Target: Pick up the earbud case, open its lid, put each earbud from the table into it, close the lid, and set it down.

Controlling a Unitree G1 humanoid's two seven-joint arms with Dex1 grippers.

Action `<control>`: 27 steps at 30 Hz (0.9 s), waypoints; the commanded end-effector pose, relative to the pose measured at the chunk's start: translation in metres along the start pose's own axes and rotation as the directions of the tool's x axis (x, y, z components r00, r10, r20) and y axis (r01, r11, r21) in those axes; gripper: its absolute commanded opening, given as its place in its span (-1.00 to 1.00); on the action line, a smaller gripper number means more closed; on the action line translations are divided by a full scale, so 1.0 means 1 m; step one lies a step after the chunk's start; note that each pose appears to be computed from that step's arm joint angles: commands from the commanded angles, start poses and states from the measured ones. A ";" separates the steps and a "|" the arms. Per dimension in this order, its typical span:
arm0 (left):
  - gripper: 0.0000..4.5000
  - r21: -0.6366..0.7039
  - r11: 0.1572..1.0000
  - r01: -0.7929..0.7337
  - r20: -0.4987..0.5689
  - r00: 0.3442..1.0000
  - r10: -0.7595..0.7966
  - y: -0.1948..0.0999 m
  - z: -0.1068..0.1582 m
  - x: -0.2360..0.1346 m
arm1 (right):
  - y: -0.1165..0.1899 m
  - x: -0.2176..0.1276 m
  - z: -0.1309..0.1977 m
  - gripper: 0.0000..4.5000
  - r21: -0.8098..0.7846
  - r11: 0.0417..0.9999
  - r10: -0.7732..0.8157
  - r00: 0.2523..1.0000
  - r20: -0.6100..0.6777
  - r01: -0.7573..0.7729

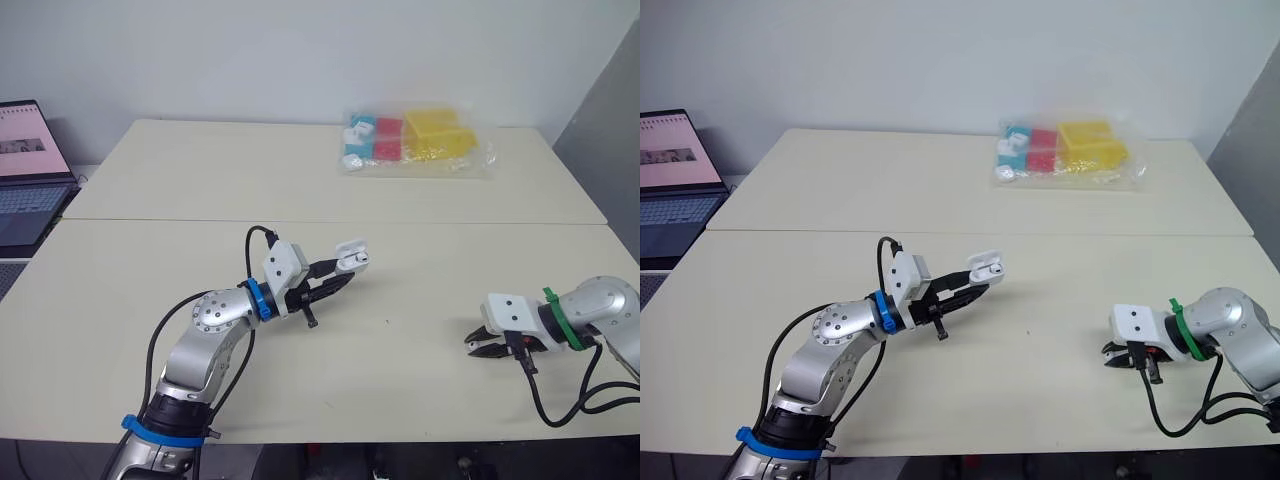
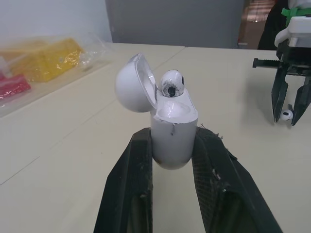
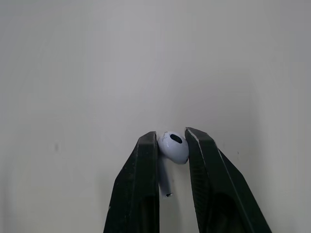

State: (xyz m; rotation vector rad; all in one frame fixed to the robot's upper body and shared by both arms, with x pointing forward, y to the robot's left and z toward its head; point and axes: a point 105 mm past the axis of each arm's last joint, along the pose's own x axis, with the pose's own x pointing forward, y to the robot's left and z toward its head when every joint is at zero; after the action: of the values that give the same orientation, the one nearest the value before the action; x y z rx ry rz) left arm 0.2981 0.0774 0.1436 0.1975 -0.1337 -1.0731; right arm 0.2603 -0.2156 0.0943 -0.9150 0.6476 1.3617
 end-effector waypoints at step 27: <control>-0.67 0.030 0.999 0.025 0.022 0.999 -0.025 -0.008 0.010 0.000 | -0.024 -0.028 0.020 0.26 -0.101 0.995 -0.032 0.999 -0.030 0.029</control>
State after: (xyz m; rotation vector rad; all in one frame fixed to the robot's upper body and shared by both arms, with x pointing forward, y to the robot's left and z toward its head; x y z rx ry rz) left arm 0.2919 0.0774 0.1398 0.2049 -0.1125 -1.0830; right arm 0.2774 -0.2139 0.1104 -1.0305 0.6355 1.4022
